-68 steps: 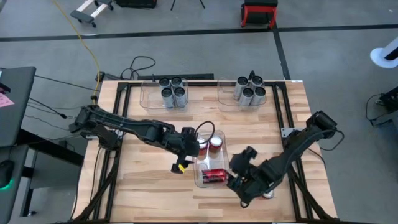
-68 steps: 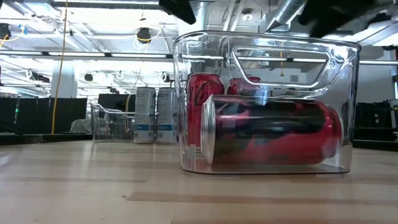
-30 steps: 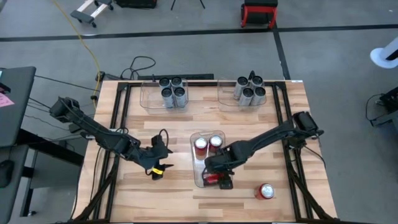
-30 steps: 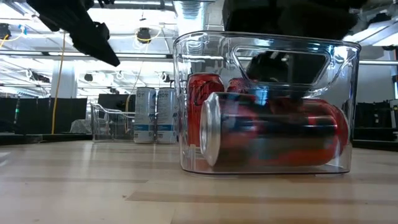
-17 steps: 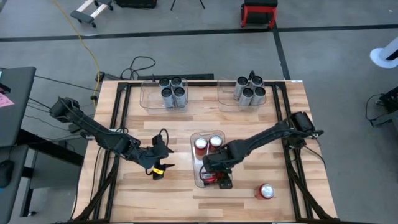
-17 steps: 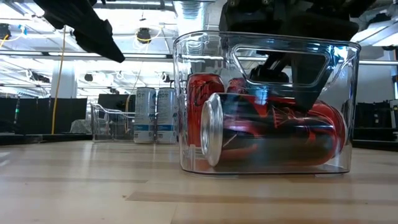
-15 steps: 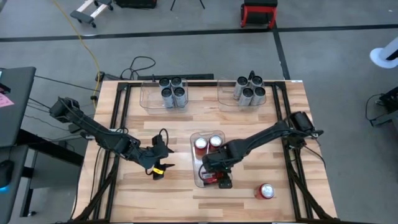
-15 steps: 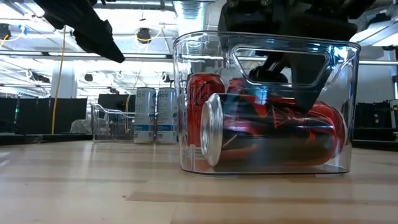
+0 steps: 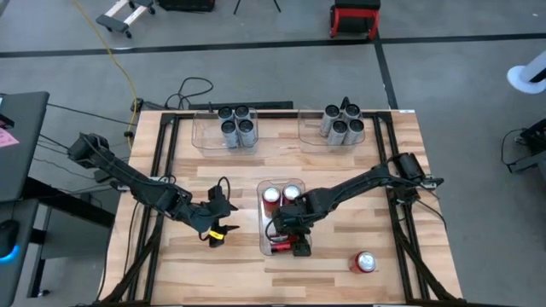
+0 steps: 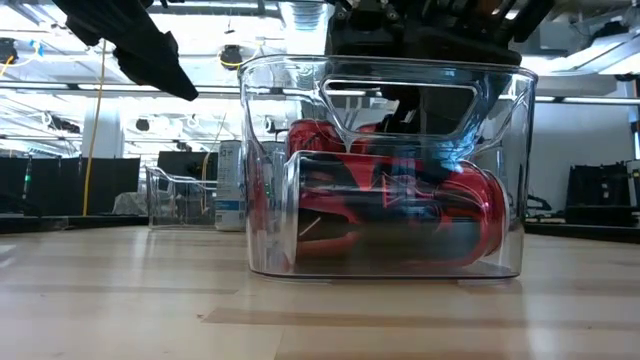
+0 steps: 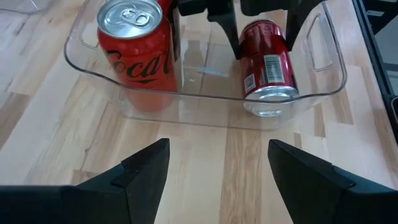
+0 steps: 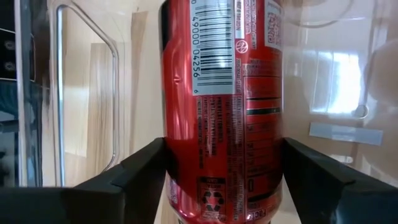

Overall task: Sort soda cans
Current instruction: Put the red-black soda can into the bottom transparent bin

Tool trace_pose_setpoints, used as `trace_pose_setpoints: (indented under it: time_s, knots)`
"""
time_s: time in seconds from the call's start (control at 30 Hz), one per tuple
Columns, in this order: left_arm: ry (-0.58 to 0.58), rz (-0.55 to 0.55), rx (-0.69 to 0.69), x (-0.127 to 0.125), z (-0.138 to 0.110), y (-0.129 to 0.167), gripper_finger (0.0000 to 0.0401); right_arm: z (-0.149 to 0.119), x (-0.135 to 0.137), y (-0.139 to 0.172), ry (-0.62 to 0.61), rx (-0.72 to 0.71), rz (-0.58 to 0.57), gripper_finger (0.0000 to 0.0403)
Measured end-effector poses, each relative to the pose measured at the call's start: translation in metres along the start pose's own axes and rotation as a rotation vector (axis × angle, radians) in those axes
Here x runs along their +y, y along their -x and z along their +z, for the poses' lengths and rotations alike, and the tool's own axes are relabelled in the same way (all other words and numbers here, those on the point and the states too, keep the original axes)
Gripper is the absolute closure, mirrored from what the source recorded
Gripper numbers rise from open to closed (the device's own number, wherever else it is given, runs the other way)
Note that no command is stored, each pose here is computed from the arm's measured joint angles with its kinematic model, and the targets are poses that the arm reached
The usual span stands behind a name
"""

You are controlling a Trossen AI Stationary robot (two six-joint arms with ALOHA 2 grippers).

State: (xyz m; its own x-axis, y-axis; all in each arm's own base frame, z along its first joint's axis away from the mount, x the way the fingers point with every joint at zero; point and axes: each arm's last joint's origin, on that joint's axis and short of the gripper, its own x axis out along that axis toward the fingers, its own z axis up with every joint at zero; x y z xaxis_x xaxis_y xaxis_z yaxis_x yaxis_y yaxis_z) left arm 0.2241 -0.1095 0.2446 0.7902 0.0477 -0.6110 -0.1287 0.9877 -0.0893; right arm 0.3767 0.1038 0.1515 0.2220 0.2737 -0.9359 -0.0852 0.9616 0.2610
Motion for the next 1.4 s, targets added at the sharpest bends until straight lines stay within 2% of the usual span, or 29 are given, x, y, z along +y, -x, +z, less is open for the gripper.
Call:
trace_pose_setpoints:
  time_s: [0.2, 0.37, 0.67, 0.97, 1.2, 1.4]
  knots:
    - [0.0, 0.006, -0.003, 0.0, 0.0, 0.0, 0.0134, 0.001, 0.009, 0.003, 0.015, -0.01, -0.022, 0.014]
    - [0.001, 0.007, -0.005, 0.0, 0.0, 0.0, 0.0134, 0.011, 0.029, 0.019, 0.059, -0.068, -0.054, 0.0147]
    - [0.005, 0.005, -0.005, 0.0, 0.0, 0.0, 0.0134, 0.015, 0.056, 0.074, 0.108, -0.184, -0.313, 0.0151]
    - [0.009, 0.005, -0.005, 0.0, 0.0, 0.0, 0.0134, 0.008, 0.076, 0.1, 0.146, -0.212, -0.409, 0.0156]
    - [0.011, 0.005, -0.005, 0.0, 0.0, 0.0, 0.0134, 0.001, 0.08, 0.106, 0.118, -0.158, -0.453, 0.0177]
    - [0.012, 0.016, -0.012, 0.0, 0.001, 0.0, 0.0134, 0.003, 0.072, 0.108, 0.109, -0.148, -0.459, 0.0216]
